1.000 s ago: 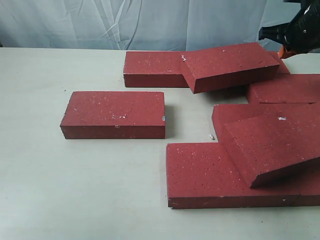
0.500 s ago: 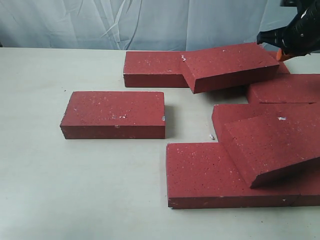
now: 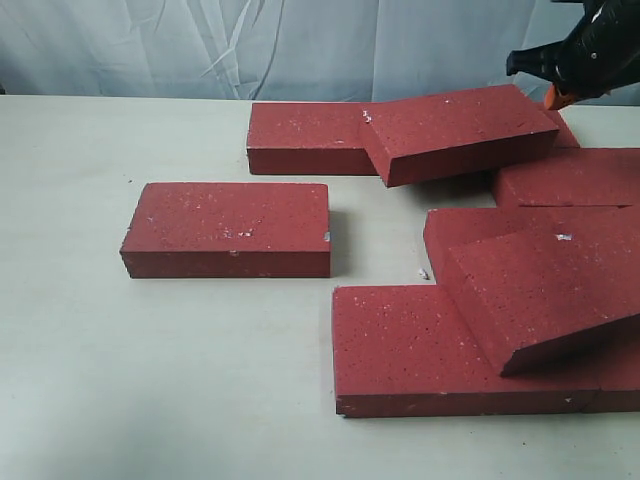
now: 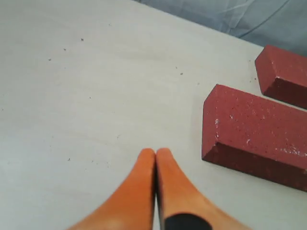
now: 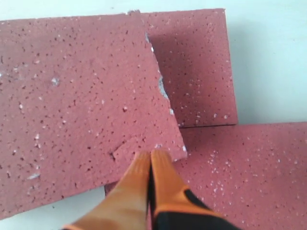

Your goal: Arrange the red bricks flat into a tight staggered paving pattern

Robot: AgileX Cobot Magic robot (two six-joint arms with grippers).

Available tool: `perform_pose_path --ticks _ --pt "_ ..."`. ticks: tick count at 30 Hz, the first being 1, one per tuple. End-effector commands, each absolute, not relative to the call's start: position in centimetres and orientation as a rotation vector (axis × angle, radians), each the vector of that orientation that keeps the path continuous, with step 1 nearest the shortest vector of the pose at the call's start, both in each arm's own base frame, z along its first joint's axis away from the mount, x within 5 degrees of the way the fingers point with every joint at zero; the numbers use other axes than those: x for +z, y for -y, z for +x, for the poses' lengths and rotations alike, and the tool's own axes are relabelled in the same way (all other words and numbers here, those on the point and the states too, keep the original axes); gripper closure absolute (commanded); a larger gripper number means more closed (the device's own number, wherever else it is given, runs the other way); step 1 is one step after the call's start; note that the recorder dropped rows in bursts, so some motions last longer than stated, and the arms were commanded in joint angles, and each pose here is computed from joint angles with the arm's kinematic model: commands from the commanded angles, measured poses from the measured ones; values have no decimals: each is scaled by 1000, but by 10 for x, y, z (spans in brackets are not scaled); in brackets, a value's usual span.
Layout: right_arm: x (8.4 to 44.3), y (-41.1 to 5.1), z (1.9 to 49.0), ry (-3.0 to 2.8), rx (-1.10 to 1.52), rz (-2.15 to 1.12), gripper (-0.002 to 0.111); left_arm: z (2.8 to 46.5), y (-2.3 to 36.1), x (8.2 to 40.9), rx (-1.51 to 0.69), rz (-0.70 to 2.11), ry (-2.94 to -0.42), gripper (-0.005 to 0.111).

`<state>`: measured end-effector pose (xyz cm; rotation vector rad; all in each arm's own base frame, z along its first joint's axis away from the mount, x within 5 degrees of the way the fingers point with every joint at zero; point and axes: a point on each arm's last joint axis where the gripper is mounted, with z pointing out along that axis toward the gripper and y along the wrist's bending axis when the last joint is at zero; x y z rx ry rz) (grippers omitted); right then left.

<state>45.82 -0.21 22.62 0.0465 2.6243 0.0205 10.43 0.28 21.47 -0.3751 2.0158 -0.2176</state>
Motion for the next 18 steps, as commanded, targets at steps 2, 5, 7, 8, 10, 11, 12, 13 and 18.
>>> perform_pose_path --ticks 2,5,7,8,10,11,12,13,18 --pt "228 6 470 -2625 13 37 109 118 -1 226 -194 -290 -2124 107" --pt "226 14 479 -2617 52 82 109 123 -1 232 -163 -220 -2144 107" --pt "225 23 484 -2610 97 142 109 124 -1 234 -159 -215 -2135 107" --pt "220 32 489 -2610 119 184 109 124 -2 235 -154 -215 -2121 107" --pt "215 40 492 -2613 117 207 109 125 -2 235 -151 -216 -2112 107" --pt "212 43 493 -2614 112 213 109 125 -2 236 -150 -216 -2107 107" --pt "209 46 494 -2616 108 218 109 125 -2 236 -149 -217 -2103 107" --pt "203 47 497 -2614 104 221 109 126 -3 237 -146 -218 -2092 107" --pt "192 49 505 -2569 89 211 109 126 -3 237 -145 -218 -2091 107"
